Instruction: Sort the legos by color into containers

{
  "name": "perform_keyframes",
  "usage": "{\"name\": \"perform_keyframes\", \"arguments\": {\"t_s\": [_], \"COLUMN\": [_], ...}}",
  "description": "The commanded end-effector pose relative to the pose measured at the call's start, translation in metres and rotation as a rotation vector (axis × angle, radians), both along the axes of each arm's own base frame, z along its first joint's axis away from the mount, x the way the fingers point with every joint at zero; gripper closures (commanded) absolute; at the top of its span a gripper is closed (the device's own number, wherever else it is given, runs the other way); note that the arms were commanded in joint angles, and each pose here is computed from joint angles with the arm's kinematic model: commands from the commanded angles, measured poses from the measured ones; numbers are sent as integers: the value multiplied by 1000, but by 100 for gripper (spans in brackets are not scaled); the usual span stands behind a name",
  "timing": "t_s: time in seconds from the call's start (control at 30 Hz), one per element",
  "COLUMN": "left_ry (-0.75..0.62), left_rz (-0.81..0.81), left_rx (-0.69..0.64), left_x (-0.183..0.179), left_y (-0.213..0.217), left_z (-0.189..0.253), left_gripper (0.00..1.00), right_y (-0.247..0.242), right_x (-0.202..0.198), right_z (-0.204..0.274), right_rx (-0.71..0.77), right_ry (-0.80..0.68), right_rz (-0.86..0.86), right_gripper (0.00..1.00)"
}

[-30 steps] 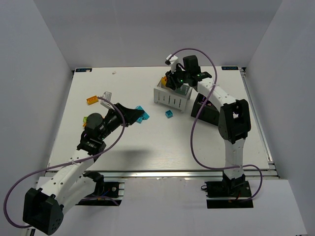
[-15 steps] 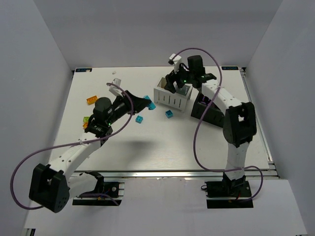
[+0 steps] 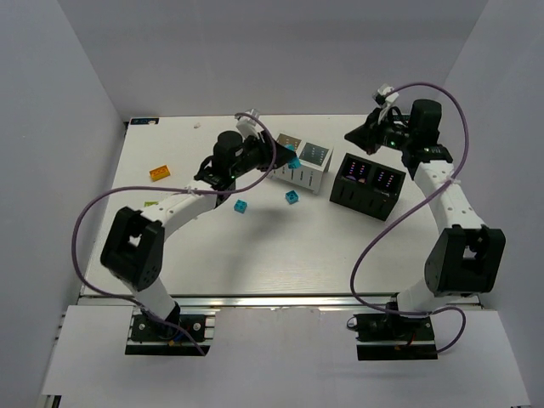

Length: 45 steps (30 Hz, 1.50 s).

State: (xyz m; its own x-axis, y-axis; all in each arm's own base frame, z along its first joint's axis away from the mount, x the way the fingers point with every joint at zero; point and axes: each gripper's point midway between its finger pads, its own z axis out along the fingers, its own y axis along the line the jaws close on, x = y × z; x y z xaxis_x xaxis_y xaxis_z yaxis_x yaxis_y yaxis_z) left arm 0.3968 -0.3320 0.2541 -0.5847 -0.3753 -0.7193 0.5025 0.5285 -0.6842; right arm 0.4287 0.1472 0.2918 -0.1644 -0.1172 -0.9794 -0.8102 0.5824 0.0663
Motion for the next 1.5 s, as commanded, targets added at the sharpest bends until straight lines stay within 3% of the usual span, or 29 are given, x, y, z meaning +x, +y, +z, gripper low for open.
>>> {"name": "perform_keyframes", "arguments": {"t_s": [0.0,0.2,0.23,0.27,0.57,0.73,0.97,1.13,1.2,1.47], "left_ry": [-92,-113,-144,-115,-114,-96,-66,-64,-82,-190], "left_rz": [23,22,33,39,102,125,154,160,165,261], "left_rx": [-8,-20,-41,-9,24,59,115,129,115,131], "left_x": [20,56,59,67,98,107,108,108,106,88], "left_y": [-16,-56,-60,-65,-81,-88,-86,-83,-82,-44], "left_z": [19,4,23,-3,-22,-33,-42,-33,-20,53], "left_gripper": [100,100,100,100,100,91,44,22,2,2], "right_y": [3,0,-1,-2,-12,-11,-11,-11,-11,-6], "right_x": [-28,-58,-59,-61,-80,-87,-94,-97,-100,-113], "right_z": [2,-15,-16,-17,-34,-37,-40,-42,-45,-49], "right_rx": [-8,11,14,17,54,50,16,6,-5,-61], "right_ry": [-34,16,18,23,89,91,59,64,73,41], "right_rz": [51,42,36,32,20,29,63,68,73,148], "right_gripper": [100,100,100,100,100,85,54,46,43,36]}}
